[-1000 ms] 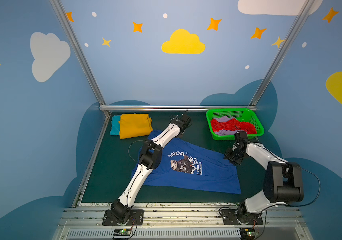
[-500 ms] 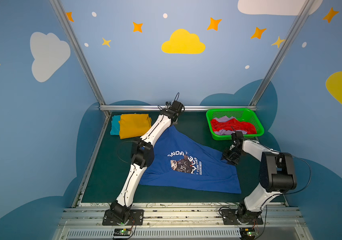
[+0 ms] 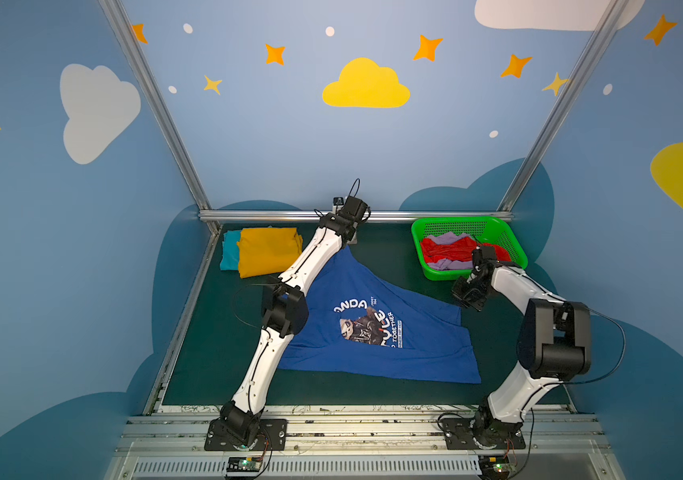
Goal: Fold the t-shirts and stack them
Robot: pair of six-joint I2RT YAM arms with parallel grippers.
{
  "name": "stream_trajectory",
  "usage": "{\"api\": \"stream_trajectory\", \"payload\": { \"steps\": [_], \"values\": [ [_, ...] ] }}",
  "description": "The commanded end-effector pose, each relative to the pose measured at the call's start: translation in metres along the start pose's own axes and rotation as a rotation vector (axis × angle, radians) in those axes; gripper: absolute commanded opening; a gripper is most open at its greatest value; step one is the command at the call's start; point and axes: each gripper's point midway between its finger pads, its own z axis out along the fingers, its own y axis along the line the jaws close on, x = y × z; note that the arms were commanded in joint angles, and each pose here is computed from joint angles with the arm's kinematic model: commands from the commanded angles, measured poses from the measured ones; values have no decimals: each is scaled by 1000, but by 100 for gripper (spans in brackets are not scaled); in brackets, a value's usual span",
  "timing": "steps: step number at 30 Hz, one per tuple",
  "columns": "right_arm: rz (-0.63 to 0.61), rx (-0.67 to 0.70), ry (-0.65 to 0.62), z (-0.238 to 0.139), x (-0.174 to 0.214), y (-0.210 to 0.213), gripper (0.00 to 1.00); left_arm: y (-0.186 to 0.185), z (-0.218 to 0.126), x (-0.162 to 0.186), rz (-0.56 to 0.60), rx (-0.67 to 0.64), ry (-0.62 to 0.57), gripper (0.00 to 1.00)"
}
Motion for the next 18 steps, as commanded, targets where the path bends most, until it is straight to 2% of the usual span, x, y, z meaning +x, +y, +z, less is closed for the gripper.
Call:
{"api": "stream_trajectory", "payload": {
  "steps": [1,5,8,9,12,18],
  "values": [
    [-6,-8,-43,-21,-12,3,0,3,-3,-9,1,-8,-23,4],
    [-31,-24,-27,-24,-7,9,0,6,-1,-6,8,-18,-14,4],
    [-69,22,3,-18,13,7,32,5,0,-5,6,-17,-12,4],
    [-64,34,22,-13,20,3,37,5,1,-5,4,-16,-11,4],
    [-31,49,58,3,34,-10,41,3,3,-1,2,-12,-1,4],
    [-14,37,123,29,41,-12,37,4,8,5,3,-19,19,4]
  ]
}}
